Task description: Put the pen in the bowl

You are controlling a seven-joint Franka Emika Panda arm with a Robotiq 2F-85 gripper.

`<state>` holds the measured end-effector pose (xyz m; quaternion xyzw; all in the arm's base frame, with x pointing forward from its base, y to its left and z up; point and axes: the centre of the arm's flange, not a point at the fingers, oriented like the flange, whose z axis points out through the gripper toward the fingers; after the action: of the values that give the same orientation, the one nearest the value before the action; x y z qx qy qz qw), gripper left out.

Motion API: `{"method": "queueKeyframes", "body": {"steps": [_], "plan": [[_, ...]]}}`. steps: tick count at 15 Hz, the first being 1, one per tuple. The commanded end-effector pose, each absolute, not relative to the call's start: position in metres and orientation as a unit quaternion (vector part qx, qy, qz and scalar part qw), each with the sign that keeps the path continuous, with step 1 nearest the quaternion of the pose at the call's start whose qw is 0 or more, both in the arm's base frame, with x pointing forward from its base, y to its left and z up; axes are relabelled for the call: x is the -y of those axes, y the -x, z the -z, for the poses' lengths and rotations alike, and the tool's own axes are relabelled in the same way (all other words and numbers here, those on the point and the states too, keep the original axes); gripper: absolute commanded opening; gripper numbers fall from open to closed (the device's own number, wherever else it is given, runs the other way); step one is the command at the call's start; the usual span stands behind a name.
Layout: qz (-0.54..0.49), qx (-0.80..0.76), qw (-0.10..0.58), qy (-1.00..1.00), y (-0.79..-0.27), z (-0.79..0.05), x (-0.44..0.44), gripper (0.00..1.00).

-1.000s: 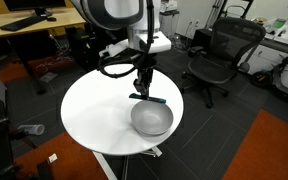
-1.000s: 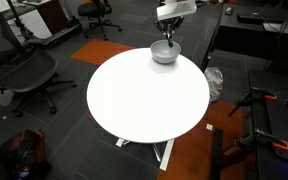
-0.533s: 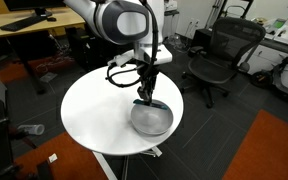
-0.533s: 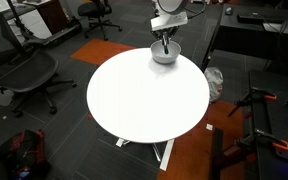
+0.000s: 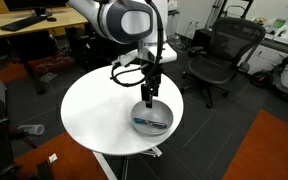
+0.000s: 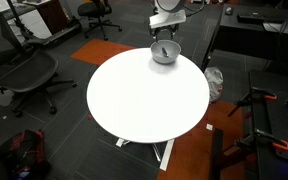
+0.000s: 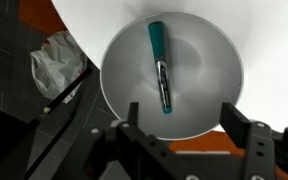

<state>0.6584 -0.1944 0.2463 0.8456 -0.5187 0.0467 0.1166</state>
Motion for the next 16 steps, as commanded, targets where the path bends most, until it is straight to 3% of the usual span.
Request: {"method": "queueKeyframes", "body": {"steps": [1, 11, 12, 16], "plan": [[-0.068, 0.514, 0.121, -0.847, -0.647, -0.279, 0.192, 1.00], [-0.086, 0.493, 0.095, -0.860, -0.612, -0.358, 0.192, 1.00], [-0.091, 0.505, 0.096, -0.853, -0.635, -0.343, 0.198, 1.00], [-0.090, 0.504, 0.091, -0.854, -0.626, -0.352, 0.197, 1.00]]}}
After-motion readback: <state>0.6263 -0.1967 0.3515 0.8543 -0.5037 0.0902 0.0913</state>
